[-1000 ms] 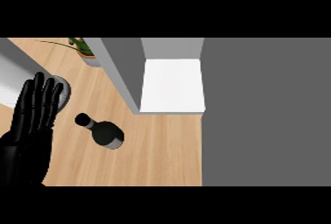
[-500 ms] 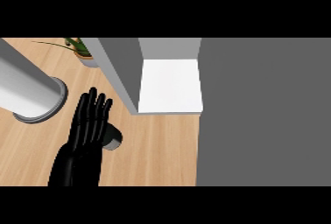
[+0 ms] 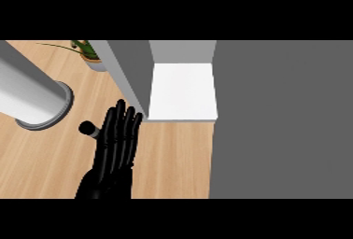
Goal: Pick up the wine, place it into the cabinet and close the cabinet
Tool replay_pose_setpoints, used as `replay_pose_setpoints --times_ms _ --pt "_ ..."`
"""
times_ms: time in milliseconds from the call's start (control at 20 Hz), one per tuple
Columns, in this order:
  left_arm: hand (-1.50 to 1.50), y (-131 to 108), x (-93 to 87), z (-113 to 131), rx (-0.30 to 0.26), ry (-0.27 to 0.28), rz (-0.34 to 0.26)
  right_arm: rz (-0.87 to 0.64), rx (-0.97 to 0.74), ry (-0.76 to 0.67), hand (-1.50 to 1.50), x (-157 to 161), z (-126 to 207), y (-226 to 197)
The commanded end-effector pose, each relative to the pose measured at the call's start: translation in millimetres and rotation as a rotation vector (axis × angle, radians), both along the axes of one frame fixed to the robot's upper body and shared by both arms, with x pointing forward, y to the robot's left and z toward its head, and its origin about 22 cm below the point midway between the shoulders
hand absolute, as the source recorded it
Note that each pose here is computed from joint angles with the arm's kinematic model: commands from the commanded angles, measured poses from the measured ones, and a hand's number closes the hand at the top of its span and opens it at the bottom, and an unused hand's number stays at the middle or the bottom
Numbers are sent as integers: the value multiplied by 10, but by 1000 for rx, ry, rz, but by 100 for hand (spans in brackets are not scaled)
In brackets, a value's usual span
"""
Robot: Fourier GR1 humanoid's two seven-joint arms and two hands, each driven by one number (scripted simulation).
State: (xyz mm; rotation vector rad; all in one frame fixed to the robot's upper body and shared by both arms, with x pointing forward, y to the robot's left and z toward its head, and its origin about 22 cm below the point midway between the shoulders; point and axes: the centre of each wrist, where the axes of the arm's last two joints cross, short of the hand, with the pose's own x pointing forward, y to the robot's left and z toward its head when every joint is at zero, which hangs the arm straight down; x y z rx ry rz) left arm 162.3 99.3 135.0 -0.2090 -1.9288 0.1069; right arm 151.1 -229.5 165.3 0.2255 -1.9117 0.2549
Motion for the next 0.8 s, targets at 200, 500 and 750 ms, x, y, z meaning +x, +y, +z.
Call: replay_pose_setpoints --times_ms 200,500,750 --pt "-150 -155 -178 130 -34 -2 38 -14 17 -31 -150 -252 272 52" --pt "-150 125 -194 334 -35 -1 89 -33 24 -19 -150 -297 280 37" --pt "-150 244 -200 367 -24 16 141 -15 6 -25 -150 -151 297 134"
